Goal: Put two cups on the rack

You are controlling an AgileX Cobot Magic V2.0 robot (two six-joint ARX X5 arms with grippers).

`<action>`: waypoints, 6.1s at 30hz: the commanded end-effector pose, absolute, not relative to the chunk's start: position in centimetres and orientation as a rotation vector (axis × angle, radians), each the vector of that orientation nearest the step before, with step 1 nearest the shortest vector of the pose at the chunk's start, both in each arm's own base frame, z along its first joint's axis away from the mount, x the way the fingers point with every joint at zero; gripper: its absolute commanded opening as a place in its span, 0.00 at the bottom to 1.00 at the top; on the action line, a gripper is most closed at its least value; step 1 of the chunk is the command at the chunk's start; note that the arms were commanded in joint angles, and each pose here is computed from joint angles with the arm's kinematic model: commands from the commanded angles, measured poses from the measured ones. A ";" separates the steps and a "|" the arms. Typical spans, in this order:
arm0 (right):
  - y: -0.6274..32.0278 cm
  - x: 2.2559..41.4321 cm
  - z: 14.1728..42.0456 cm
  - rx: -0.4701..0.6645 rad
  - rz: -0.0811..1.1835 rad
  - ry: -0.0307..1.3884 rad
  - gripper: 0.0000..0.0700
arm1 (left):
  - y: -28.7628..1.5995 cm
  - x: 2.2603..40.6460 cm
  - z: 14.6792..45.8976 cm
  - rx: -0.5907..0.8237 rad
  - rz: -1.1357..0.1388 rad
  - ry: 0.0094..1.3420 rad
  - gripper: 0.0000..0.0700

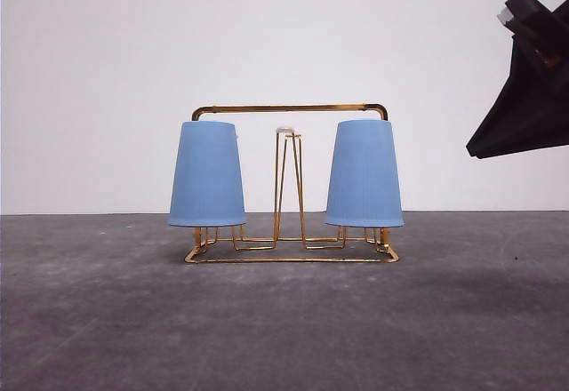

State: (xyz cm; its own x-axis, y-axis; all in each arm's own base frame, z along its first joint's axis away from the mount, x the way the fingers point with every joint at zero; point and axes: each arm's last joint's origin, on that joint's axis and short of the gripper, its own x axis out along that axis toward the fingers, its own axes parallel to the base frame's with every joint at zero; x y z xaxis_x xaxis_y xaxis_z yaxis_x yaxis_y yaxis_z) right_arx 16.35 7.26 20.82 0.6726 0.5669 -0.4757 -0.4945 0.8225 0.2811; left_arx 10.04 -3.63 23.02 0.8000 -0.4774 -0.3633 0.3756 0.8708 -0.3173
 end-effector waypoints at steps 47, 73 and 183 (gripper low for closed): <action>3.4 12.1 18.4 -0.009 0.252 0.406 0.05 | -0.5 9.6 15.2 -0.071 -0.093 0.157 0.00; 0.2 9.6 15.2 0.067 0.006 0.148 0.05 | -0.5 9.6 15.2 -0.071 -0.093 0.157 0.00; 0.2 9.6 15.2 0.067 0.006 0.148 0.05 | -0.5 9.6 15.2 -0.071 -0.093 0.157 0.00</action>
State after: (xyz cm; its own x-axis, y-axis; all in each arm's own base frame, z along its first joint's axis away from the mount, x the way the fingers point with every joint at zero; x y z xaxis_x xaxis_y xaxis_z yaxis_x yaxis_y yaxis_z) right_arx 9.58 0.25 15.24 0.9877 0.0118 -0.1559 -0.0031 0.9984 0.0563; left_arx 9.49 -0.50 15.56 0.9831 -0.1032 -0.1510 0.0907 0.9920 -0.0878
